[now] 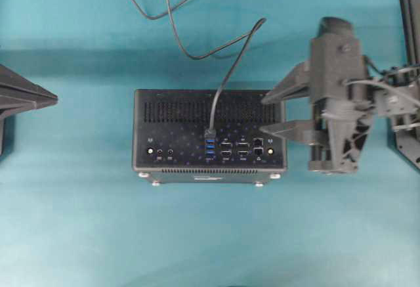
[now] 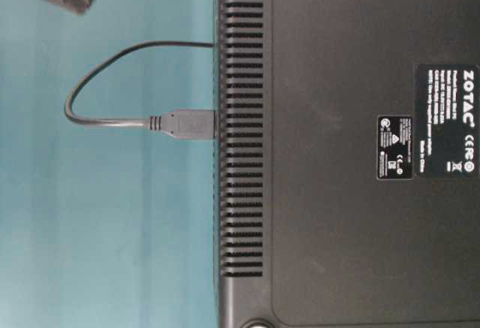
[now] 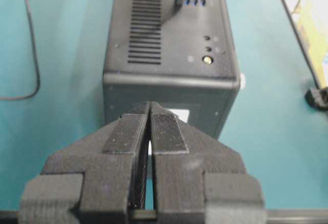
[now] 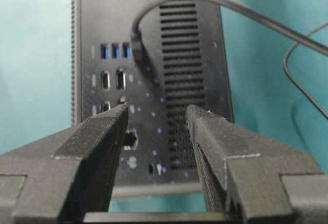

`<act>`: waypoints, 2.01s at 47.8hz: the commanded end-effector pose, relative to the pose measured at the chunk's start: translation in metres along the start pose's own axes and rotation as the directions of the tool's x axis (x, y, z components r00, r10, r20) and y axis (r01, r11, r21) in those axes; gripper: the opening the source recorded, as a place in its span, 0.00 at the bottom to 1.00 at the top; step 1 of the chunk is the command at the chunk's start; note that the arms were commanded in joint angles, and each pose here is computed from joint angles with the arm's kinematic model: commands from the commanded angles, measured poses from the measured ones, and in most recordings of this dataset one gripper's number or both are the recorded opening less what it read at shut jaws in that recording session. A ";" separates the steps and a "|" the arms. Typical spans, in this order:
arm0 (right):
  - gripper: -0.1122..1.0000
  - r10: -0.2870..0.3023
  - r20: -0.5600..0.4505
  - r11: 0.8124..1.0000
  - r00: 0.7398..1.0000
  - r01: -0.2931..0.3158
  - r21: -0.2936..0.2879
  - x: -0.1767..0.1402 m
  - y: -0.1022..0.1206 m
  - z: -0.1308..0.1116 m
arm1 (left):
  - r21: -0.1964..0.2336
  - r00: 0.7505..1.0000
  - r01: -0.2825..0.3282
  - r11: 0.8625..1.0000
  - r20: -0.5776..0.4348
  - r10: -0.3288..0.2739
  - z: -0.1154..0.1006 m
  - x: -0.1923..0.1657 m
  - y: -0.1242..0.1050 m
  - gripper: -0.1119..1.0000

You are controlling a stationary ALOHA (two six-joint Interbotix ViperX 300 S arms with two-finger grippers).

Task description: Insert the USB into the PC box with both arms.

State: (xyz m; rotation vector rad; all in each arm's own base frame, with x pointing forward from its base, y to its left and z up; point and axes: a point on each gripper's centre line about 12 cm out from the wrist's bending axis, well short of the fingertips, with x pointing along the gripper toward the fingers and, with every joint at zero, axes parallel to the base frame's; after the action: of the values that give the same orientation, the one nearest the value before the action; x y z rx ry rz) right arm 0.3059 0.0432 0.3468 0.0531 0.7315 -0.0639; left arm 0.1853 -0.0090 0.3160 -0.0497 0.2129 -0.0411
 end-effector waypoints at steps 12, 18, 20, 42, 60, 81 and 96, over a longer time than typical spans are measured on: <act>0.61 0.015 0.048 1.000 0.999 -0.016 0.011 -0.019 -0.004 -0.006 | 0.016 0.985 0.045 0.999 0.169 -0.047 0.020 -0.004 -0.008 0.10; 0.61 0.017 0.057 1.000 0.998 -0.018 0.014 -0.025 -0.006 -0.011 | 0.016 0.985 0.045 0.999 0.168 -0.047 0.020 -0.003 -0.008 0.10; 0.61 0.019 0.063 1.000 0.998 -0.020 0.015 -0.028 -0.007 -0.012 | 0.014 0.985 0.045 0.999 0.168 -0.047 0.020 -0.003 -0.008 0.10; 0.61 0.033 0.091 0.999 0.995 -0.036 0.026 -0.045 -0.013 -0.028 | 0.021 0.986 0.056 0.998 0.159 -0.058 0.019 -0.002 -0.010 0.10; 0.61 0.063 0.162 0.997 0.985 -0.068 0.022 -0.056 -0.018 -0.048 | 0.046 0.986 0.053 0.998 0.159 -0.060 0.017 0.000 -0.011 0.10; 0.61 0.079 0.201 0.996 0.976 -0.085 0.024 -0.063 -0.021 -0.059 | 0.067 0.986 0.050 0.996 0.157 -0.060 0.017 0.000 -0.011 0.10; 0.61 0.086 0.215 0.995 0.973 -0.093 0.021 -0.063 -0.020 -0.061 | 0.067 0.988 0.050 0.996 0.143 -0.059 0.014 0.003 -0.010 0.10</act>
State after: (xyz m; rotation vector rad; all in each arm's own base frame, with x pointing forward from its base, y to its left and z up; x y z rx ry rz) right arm 0.2163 0.0281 0.3386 0.0920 0.5295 -0.0003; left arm 0.1884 -0.0184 0.3263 0.0020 0.0721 -0.0969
